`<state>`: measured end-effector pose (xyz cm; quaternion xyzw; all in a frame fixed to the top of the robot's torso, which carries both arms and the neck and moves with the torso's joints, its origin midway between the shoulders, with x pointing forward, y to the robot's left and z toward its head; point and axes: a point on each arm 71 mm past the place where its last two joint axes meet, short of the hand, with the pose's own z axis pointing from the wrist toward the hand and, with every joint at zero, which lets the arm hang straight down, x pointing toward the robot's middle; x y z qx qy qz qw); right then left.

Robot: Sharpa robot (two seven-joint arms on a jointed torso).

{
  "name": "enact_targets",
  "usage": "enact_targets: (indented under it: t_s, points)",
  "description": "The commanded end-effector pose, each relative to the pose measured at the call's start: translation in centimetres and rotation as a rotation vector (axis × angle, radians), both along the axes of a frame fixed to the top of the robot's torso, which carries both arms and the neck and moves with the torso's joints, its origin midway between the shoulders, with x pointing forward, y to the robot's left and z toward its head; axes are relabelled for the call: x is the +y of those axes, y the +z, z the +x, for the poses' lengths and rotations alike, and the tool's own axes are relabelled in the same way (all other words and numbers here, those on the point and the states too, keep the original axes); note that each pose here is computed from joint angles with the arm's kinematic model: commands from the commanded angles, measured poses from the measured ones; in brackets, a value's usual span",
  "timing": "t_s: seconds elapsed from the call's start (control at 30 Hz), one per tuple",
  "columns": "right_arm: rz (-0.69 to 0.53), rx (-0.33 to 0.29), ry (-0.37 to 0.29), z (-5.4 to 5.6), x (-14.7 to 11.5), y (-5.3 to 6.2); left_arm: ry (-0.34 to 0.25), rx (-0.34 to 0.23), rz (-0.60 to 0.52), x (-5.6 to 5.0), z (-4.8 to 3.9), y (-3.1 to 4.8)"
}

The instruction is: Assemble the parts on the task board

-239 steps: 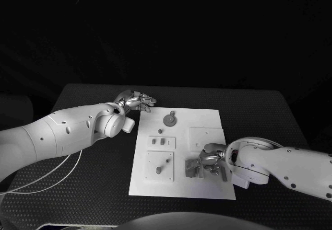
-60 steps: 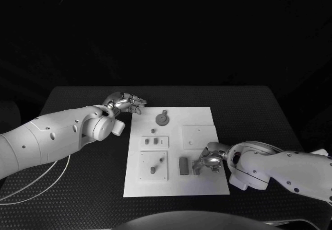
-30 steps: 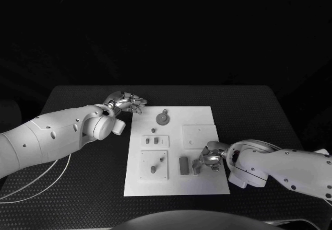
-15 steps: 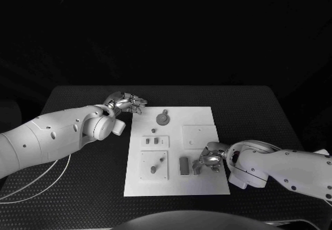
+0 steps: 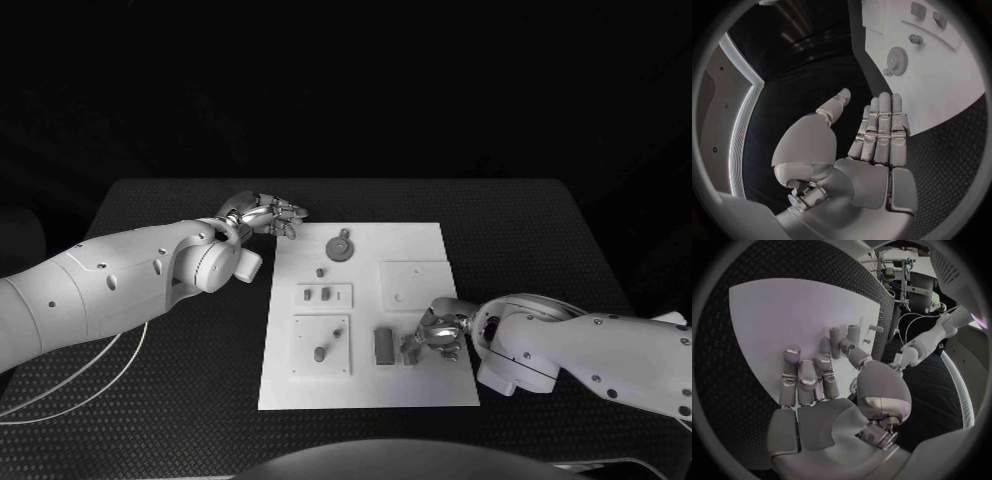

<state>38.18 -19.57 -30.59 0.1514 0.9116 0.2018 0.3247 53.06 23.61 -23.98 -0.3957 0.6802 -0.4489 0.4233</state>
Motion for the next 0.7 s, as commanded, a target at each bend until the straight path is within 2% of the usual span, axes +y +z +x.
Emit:
enact_targets:
  t_s: [0.03, 0.7]
  points:
    - [0.024, 0.021, 0.040, -0.39, 0.73, -0.04, -0.016, -0.004, -0.004, -0.23, -0.03, 0.09]
    - [0.030, 0.015, 0.033, -0.29, 0.56, -0.03, -0.015, -0.003, -0.003, -0.21, -0.02, 0.09]
